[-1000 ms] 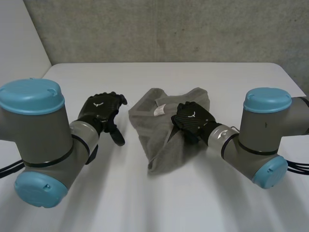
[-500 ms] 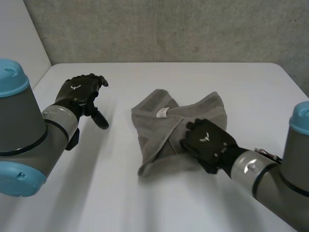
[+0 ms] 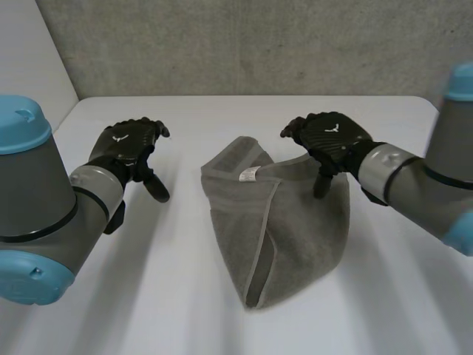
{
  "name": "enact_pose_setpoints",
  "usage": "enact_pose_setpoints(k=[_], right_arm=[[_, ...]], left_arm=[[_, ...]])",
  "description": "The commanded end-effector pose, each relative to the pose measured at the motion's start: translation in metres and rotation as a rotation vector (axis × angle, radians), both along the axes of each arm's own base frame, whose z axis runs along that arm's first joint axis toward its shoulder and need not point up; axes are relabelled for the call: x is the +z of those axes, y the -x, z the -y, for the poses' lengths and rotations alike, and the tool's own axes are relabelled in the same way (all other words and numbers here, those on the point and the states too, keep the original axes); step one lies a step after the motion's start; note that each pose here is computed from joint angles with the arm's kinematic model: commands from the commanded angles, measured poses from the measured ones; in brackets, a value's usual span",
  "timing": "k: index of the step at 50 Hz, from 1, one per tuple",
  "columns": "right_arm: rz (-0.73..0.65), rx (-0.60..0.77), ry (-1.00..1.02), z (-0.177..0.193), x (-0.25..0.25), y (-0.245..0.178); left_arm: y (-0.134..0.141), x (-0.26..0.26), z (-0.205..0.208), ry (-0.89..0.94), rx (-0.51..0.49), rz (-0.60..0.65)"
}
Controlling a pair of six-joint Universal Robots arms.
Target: Fold the towel.
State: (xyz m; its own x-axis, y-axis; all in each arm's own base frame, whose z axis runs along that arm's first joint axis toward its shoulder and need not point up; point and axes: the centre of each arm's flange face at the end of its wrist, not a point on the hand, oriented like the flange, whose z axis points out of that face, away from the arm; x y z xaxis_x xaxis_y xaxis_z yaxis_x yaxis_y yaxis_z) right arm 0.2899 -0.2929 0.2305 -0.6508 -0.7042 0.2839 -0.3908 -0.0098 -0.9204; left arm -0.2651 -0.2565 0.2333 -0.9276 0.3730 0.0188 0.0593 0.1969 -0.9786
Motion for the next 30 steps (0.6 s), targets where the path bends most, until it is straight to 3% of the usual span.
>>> enact_pose_setpoints(k=[1, 13, 30], right_arm=[[-0.043, -0.042, -0.023, 0.028, -0.037, -0.016], [-0.029, -0.062, -0.132, 0.049, -0.084, -0.026], [-0.027, -0.042, -0.184, 0.046, -0.097, -0.027]], left_arm=[[0.001, -0.003, 0.0, -0.007, -0.002, 0.003], [0.001, -0.005, 0.0, -0.013, -0.003, 0.006], [0.001, -0.004, 0.0, -0.01, -0.002, 0.005]])
